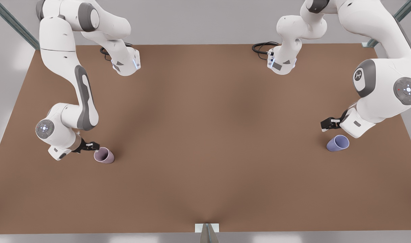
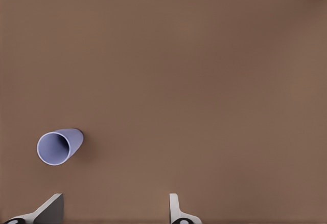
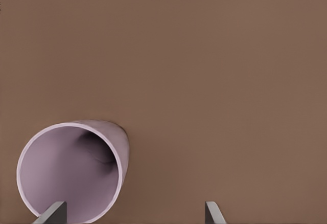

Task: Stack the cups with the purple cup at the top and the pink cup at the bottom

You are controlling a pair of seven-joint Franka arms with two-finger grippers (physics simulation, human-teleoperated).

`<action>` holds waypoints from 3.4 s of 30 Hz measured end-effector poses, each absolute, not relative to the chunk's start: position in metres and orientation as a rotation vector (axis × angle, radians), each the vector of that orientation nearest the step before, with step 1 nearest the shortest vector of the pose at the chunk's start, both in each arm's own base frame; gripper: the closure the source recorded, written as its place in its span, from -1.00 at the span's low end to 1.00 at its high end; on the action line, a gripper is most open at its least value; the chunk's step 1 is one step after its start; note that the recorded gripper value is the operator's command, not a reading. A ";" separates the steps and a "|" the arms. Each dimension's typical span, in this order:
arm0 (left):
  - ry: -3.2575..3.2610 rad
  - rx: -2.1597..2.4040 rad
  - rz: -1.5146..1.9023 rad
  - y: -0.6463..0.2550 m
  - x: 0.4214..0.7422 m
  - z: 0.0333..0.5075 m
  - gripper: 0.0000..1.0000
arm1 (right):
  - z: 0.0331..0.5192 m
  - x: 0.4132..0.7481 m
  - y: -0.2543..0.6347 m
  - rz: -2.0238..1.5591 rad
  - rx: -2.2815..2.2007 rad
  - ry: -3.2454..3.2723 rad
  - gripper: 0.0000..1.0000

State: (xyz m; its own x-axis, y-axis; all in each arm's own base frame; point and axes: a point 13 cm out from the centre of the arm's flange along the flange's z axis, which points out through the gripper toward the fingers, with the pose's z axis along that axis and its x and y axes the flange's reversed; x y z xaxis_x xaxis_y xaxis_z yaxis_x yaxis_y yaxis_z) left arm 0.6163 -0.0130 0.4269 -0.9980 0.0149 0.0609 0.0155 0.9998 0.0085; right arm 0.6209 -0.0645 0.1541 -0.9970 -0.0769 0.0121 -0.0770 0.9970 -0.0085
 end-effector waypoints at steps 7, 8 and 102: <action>-3.068 -0.022 -0.017 -0.012 0.617 0.419 -1.00 | 0.133 0.622 -0.061 -0.014 0.133 -3.130 -1.00; -3.068 -0.022 -0.017 -0.012 0.618 0.419 -1.00 | 0.130 0.620 -0.061 -0.015 0.138 -3.127 -1.00; -2.850 -0.947 0.321 -0.171 0.655 0.287 0.57 | 0.511 0.612 -0.041 0.039 -0.332 -3.155 -1.00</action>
